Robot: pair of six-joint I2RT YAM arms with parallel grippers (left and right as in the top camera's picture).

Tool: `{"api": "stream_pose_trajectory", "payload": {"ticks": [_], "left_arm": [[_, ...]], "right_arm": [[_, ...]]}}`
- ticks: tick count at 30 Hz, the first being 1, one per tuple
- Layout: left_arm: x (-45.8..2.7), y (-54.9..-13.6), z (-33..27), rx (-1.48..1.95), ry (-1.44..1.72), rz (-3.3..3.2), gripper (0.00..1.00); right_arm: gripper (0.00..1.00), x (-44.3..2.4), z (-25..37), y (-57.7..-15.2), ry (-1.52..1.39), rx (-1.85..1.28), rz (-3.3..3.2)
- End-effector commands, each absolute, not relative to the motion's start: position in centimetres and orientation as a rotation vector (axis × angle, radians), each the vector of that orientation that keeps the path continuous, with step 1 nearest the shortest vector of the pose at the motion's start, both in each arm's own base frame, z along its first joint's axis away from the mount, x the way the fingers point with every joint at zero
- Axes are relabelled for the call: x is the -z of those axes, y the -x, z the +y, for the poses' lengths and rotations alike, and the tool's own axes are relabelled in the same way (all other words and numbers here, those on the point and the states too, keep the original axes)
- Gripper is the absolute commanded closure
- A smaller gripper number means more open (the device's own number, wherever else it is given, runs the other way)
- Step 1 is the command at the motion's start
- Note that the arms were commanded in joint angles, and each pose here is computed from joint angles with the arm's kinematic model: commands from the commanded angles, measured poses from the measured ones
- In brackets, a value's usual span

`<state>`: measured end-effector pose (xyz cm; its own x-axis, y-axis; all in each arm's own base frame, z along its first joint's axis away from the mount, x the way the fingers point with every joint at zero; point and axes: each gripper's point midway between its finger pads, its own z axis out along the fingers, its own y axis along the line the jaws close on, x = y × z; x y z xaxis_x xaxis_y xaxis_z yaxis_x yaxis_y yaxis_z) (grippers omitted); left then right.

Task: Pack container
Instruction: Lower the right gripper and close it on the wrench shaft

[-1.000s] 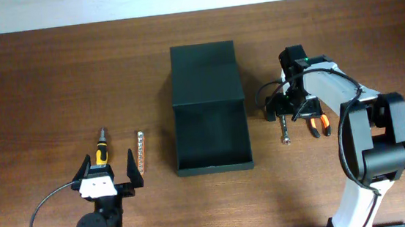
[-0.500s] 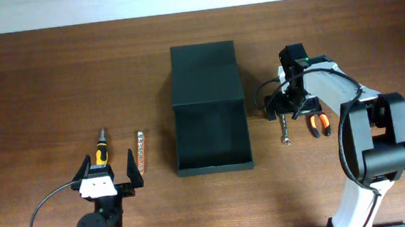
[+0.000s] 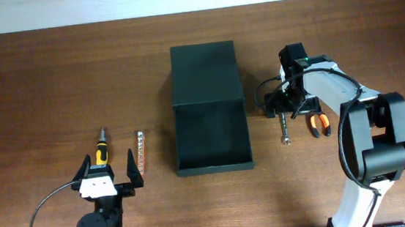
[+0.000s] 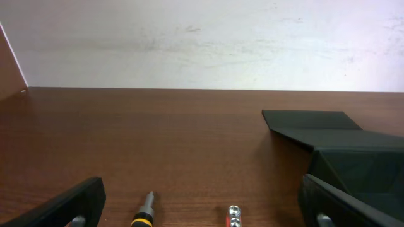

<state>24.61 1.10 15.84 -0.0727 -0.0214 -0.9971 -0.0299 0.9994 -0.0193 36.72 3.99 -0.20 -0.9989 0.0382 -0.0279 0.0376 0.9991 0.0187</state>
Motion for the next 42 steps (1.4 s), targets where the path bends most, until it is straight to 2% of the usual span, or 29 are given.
{"api": "stream_pose_trajectory", "payload": {"ticks": [1, 9, 21, 32, 34, 42], "left_arm": [[-15.8, -24.6, 1.1, -0.006, 0.032, 1.645, 0.01], [-15.8, -24.6, 1.1, -0.006, 0.032, 1.645, 0.01], [-15.8, -24.6, 1.1, -0.006, 0.032, 1.645, 0.01], [-15.8, -24.6, 1.1, -0.006, 0.032, 1.645, 0.01], [-15.8, -24.6, 1.1, -0.006, 0.032, 1.645, 0.01], [-15.8, -24.6, 1.1, -0.006, 0.032, 1.644, 0.01]], "right_arm": [[0.01, 1.6, 4.8, -35.7, -0.079, -0.060, 3.168], [0.01, 1.6, 6.4, -35.6, 0.022, -0.053, 3.162], [0.00, 1.6, 6.5, -35.5, 0.015, -0.053, 3.163], [0.57, 1.6, 6.5, -35.6, 0.005, -0.053, 3.163], [0.65, 1.6, 6.5, -35.6, 0.005, -0.053, 3.163], [0.72, 1.6, 6.5, -35.5, 0.005, -0.053, 3.163]]}}
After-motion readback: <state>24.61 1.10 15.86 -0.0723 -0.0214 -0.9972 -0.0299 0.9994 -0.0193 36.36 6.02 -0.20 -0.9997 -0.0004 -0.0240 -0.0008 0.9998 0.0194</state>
